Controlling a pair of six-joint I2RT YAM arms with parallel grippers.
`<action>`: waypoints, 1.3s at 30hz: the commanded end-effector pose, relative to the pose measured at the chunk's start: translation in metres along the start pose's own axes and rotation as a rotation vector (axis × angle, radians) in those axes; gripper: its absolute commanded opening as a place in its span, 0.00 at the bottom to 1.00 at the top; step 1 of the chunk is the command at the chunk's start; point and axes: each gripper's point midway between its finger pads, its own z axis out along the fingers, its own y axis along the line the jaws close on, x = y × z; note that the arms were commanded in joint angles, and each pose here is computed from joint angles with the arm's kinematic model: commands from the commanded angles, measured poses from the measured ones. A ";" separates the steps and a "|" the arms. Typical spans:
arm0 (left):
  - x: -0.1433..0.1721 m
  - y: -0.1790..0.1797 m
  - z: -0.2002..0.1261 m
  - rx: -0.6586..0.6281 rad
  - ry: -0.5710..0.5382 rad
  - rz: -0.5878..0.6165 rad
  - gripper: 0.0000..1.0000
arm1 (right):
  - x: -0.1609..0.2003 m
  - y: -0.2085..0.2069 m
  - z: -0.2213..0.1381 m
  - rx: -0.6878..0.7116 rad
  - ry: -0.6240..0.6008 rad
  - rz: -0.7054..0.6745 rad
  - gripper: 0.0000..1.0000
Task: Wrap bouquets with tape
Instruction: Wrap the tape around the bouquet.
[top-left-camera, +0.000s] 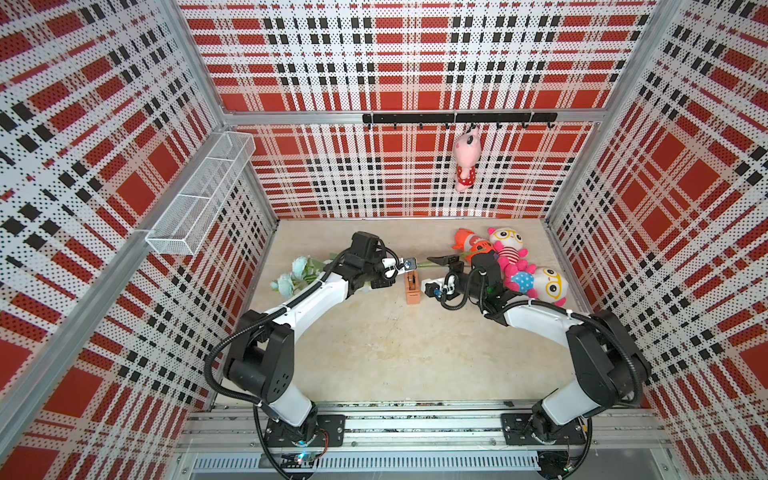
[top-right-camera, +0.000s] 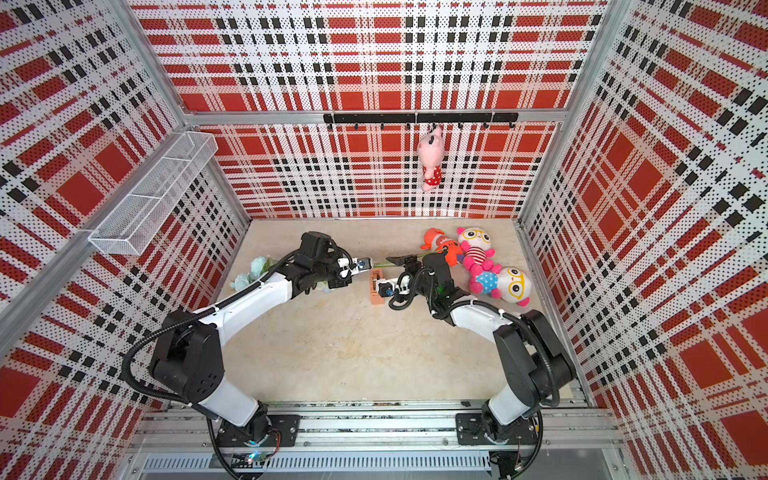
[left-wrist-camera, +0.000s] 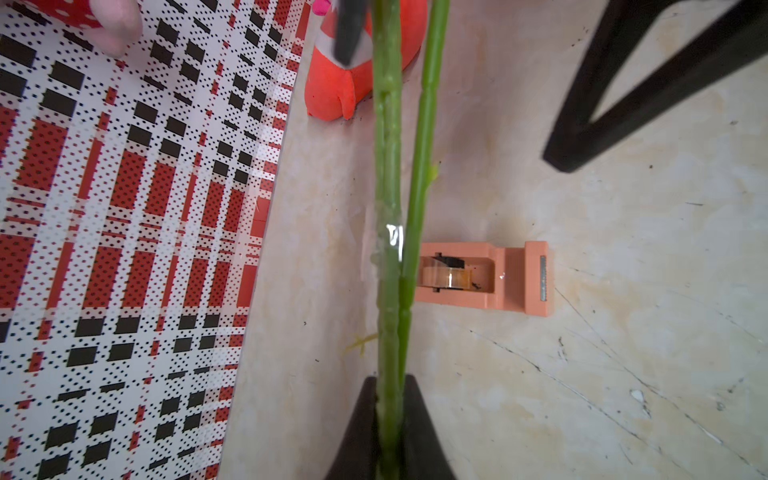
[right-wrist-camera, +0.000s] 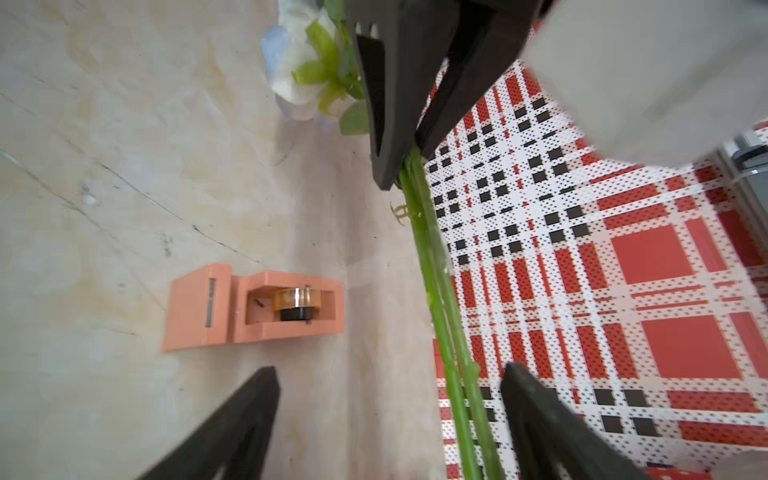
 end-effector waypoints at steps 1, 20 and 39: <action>-0.014 0.024 -0.017 -0.163 -0.001 0.083 0.00 | -0.016 -0.006 -0.035 -0.114 -0.054 0.461 1.00; -0.054 0.024 -0.055 -0.653 0.052 0.408 0.00 | 0.013 -0.024 -0.020 -0.592 0.257 1.067 0.89; -0.058 0.020 -0.047 -0.614 0.012 0.426 0.00 | -0.003 -0.033 -0.014 -0.659 0.290 0.922 0.77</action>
